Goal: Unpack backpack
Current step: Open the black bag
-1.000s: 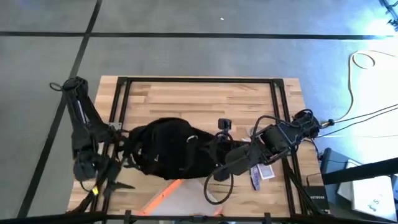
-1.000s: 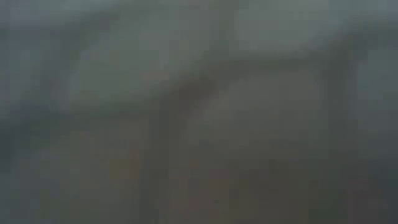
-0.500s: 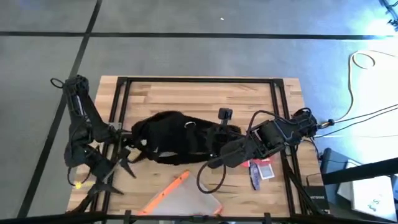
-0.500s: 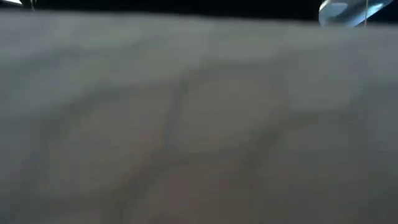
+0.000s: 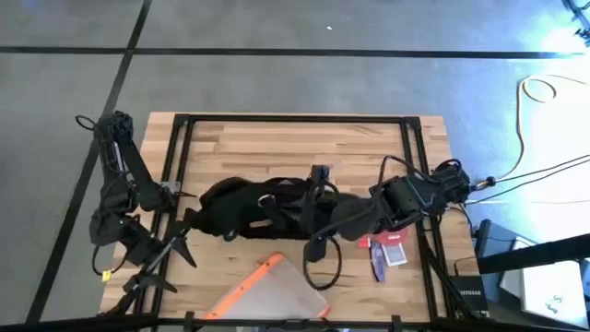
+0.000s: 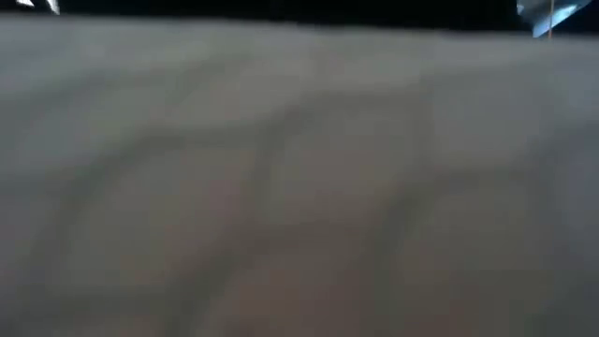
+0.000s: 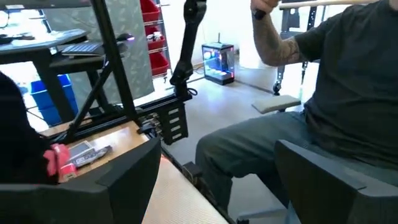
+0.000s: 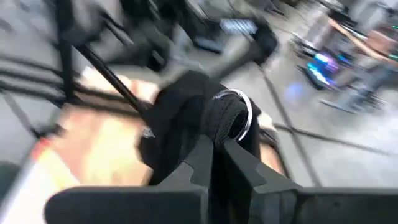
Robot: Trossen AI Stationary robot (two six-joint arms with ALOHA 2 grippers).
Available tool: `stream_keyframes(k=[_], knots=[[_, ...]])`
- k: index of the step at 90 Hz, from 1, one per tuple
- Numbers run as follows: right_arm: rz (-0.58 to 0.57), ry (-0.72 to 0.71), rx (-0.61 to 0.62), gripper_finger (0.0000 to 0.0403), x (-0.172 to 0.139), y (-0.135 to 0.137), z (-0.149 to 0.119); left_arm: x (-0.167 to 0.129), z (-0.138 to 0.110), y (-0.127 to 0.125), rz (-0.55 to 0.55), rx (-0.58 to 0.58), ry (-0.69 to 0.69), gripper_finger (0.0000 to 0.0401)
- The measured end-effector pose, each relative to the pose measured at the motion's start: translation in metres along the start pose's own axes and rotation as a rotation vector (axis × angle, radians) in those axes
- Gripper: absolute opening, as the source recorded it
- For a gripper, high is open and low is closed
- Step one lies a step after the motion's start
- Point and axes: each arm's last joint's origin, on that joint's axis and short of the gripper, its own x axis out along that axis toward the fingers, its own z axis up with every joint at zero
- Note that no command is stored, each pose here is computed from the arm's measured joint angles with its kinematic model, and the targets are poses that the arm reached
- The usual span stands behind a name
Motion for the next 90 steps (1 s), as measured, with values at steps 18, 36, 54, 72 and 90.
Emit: stream_keyframes(k=[18,36,54,72,90], knots=[[0.123,-0.147,0.065,0.0003,-0.015,0.006,0.016,0.000,0.000,0.000,-0.001,-0.007,-0.004,0.0298],[0.124,-0.272,0.224,0.0003,-0.040,-0.011,0.032,0.000,0.001,0.000,0.000,-0.011,-0.007,0.0298],[0.309,-0.465,0.450,0.0003,-0.054,-0.016,0.052,0.000,0.001,0.000,0.001,-0.010,-0.006,0.0298],[0.398,-0.499,0.546,0.0003,-0.059,-0.013,0.057,0.000,0.000,0.000,0.000,-0.016,-0.002,0.0298],[0.444,-0.483,0.584,0.0003,-0.067,0.000,0.057,0.000,0.000,0.000,0.000,-0.016,-0.003,0.0298]])
